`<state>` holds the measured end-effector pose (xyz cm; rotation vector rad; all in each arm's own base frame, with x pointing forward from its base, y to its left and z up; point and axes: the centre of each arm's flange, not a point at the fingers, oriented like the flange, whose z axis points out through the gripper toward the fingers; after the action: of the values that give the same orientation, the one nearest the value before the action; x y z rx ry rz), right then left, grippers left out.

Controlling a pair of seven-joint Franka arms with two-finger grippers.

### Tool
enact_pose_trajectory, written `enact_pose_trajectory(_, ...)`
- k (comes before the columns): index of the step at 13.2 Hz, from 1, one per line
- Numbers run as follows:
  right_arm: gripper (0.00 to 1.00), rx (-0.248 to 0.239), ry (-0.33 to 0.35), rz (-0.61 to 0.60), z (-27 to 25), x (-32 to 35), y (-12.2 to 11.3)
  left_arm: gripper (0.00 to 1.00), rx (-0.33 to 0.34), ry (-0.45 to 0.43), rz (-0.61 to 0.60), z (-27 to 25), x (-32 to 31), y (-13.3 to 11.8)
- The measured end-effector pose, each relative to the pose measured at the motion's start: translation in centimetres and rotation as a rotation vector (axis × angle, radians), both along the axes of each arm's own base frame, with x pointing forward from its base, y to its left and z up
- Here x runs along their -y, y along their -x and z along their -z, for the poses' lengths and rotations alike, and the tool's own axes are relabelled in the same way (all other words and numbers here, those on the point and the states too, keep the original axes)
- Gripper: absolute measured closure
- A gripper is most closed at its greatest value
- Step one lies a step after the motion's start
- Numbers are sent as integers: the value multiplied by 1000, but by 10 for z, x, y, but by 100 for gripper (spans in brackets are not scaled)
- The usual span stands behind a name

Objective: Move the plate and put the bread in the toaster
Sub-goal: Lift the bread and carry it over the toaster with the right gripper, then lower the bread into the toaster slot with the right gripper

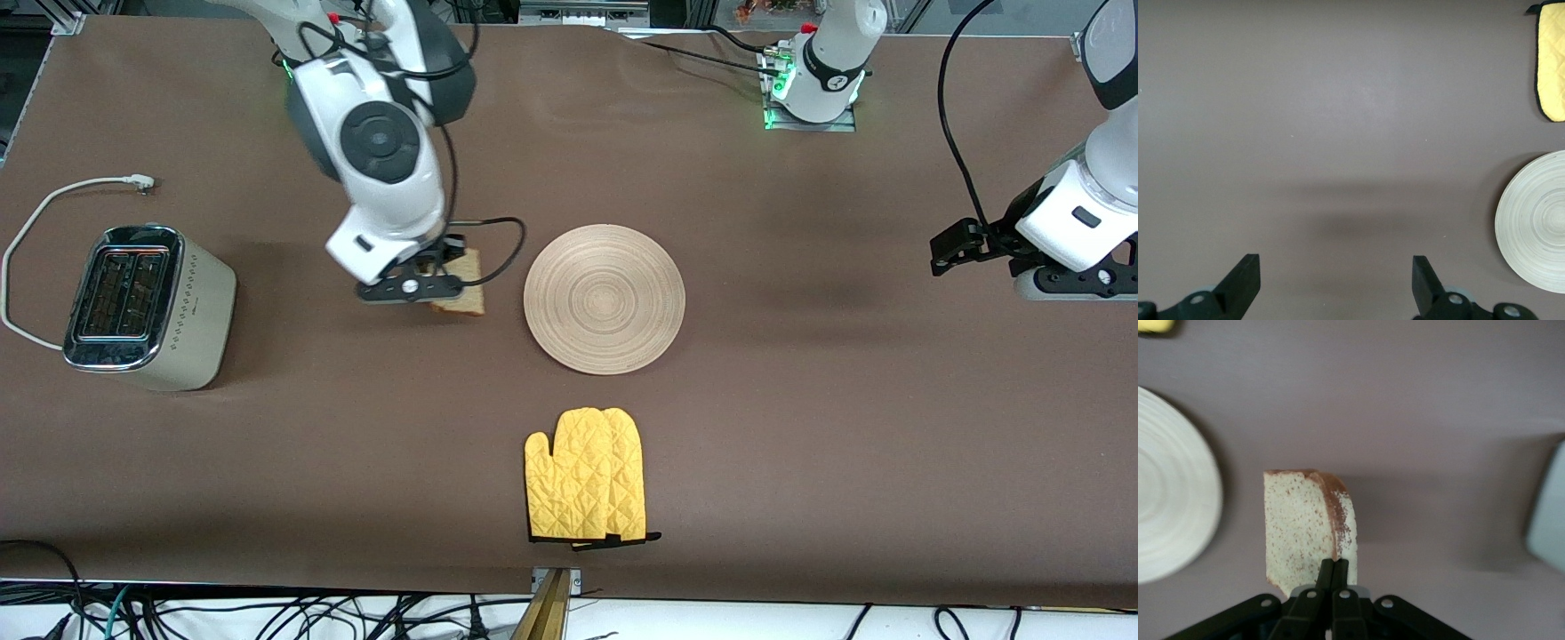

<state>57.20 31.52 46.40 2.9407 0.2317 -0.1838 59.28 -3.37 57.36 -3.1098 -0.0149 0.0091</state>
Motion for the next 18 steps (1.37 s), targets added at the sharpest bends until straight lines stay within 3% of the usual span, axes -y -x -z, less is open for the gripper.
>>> enact_pose_trajectory(2,99,-16,55,-90,-20,43,-18,0,5,0,4,0,2,0)
enact_pose_trajectory(4,99,-13,153,-206,-38,77,-29,0,5,1,7,0,4,0)
enact_pose_trajectory(8,99,-61,324,-339,-65,166,-51,0,5,1,5,0,3,0)
enact_pose_trajectory(12,99,-124,391,-291,-74,278,-66,0,5,0,0,0,0,-1)
enact_pose_trajectory(18,99,-132,468,-175,-53,348,-74,0,5,0,0,0,0,-1)
